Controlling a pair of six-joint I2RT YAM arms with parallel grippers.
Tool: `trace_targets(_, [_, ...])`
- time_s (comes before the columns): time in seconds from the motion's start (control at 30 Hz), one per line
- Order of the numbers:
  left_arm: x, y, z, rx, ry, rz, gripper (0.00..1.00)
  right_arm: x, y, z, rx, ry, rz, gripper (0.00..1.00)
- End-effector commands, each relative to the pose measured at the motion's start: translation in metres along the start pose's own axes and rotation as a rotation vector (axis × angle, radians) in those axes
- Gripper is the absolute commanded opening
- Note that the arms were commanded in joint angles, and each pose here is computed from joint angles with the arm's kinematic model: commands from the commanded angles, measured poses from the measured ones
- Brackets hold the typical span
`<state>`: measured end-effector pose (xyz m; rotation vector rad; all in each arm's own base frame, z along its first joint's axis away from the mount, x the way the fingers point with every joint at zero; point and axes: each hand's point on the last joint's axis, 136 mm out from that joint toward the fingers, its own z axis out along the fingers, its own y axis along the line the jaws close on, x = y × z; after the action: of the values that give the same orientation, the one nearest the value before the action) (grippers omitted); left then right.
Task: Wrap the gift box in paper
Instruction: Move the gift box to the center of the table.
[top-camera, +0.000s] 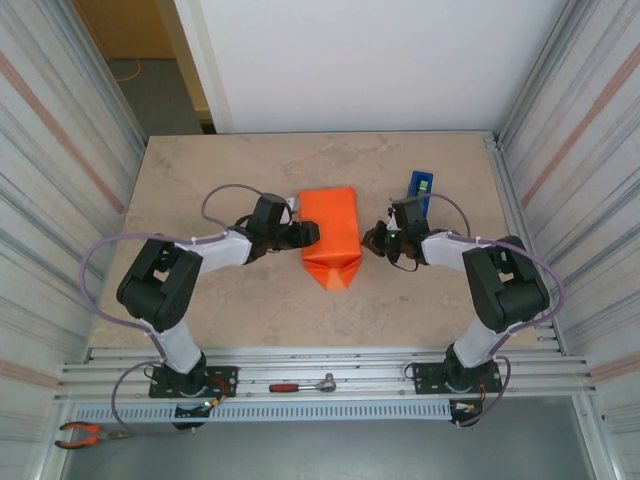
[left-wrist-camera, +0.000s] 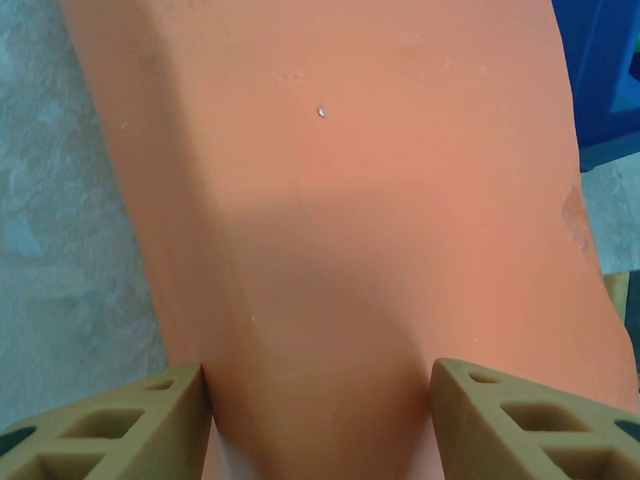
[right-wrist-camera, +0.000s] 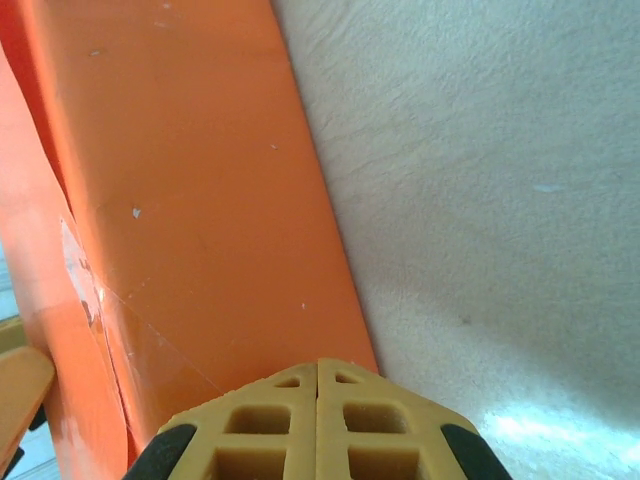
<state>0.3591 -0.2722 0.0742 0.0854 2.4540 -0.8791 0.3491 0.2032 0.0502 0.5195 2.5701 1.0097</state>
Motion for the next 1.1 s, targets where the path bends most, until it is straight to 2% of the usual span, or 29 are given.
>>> trace_targets(0.0, [0.021,-0.043,-0.010,0.130,0.046,0.030,0.58,0.002,0.009,-0.008,-0.035,0.014,-0.021,0.00])
trace_targets(0.2, [-0.006,-0.038,-0.034,0.059,-0.048,0.046,0.61,-0.021,-0.005,-0.040,-0.032,-0.049,0.011,0.00])
trace_targets(0.33, [-0.022,-0.034,-0.048,0.048,-0.085,0.044,0.63,-0.004,-0.015,-0.053,-0.022,-0.045,0.010,0.00])
trace_targets(0.5, [-0.027,-0.033,-0.053,0.015,-0.061,0.089,0.64,0.030,-0.035,-0.062,-0.004,-0.027,0.021,0.00])
trace_targets(0.77, [-0.029,-0.029,-0.037,-0.007,-0.013,0.112,0.67,0.059,-0.043,-0.069,0.021,-0.034,-0.023,0.00])
trace_targets(1.07, [-0.023,-0.027,-0.013,-0.010,0.030,0.132,0.67,0.064,-0.023,-0.043,-0.008,-0.021,-0.060,0.00])
